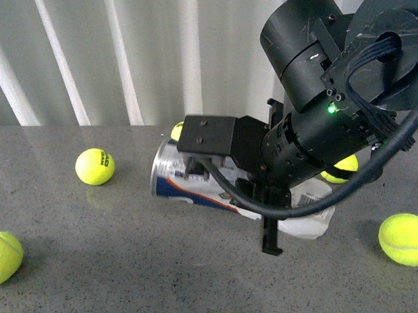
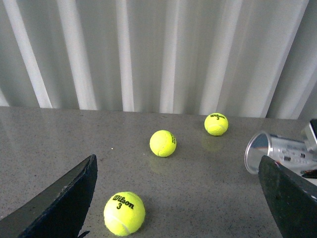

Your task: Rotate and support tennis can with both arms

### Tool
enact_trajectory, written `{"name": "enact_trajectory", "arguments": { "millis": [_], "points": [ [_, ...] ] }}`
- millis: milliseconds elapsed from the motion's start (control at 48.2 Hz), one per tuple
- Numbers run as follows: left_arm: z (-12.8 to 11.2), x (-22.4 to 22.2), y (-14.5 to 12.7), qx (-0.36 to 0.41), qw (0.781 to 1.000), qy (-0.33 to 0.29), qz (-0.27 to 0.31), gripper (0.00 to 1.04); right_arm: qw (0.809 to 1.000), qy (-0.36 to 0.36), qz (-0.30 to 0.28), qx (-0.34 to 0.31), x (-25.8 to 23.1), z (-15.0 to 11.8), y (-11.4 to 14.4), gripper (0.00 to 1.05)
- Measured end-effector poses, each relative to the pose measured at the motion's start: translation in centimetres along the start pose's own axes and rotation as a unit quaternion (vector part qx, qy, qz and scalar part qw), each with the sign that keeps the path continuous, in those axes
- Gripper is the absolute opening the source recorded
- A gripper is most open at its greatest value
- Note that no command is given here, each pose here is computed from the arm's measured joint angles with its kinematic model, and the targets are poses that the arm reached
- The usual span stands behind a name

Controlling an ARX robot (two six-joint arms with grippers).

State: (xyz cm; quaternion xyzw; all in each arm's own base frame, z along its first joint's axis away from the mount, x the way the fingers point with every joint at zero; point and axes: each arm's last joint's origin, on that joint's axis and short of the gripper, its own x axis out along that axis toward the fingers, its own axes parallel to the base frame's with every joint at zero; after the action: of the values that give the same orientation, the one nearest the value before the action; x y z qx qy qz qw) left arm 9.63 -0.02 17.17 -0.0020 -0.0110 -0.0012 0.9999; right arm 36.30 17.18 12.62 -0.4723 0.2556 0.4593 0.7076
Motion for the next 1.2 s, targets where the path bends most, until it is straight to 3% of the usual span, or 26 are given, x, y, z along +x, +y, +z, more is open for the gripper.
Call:
{"name": "enact_trajectory", "arguments": {
  "millis": [83, 207, 353, 705, 809, 1203],
  "points": [
    [0.0, 0.0, 0.0, 0.000, 1.000, 0.000, 0.000, 0.98, 0.991, 0.028, -0.001, -0.129, 0.9, -0.4, 0.0, 0.18],
    [0.0, 0.0, 0.0, 0.000, 1.000, 0.000, 0.000, 0.98, 0.978, 0.031, 0.013, -0.205, 2.4, -0.7, 0.1, 0.15],
    [0.0, 0.0, 0.0, 0.000, 1.000, 0.000, 0.000, 0.98, 0.974, 0.017, 0.023, -0.226, 4.2, -0.3, -0.1, 0.11],
    [0.0, 0.0, 0.0, 0.000, 1.000, 0.000, 0.000, 0.98, 0.978, -0.007, 0.031, -0.207, 7.0, 1.6, 0.6, 0.06],
    [0.0, 0.0, 0.0, 0.000, 1.000, 0.000, 0.000, 0.98, 0.980, -0.011, 0.037, -0.195, 7.1, 1.4, 1.0, 0.25],
    [0.0, 0.0, 0.0, 0.000, 1.000, 0.000, 0.000, 0.98, 0.988, -0.027, 0.063, -0.139, 6.3, 0.2, 2.3, 0.80]
  ]
}}
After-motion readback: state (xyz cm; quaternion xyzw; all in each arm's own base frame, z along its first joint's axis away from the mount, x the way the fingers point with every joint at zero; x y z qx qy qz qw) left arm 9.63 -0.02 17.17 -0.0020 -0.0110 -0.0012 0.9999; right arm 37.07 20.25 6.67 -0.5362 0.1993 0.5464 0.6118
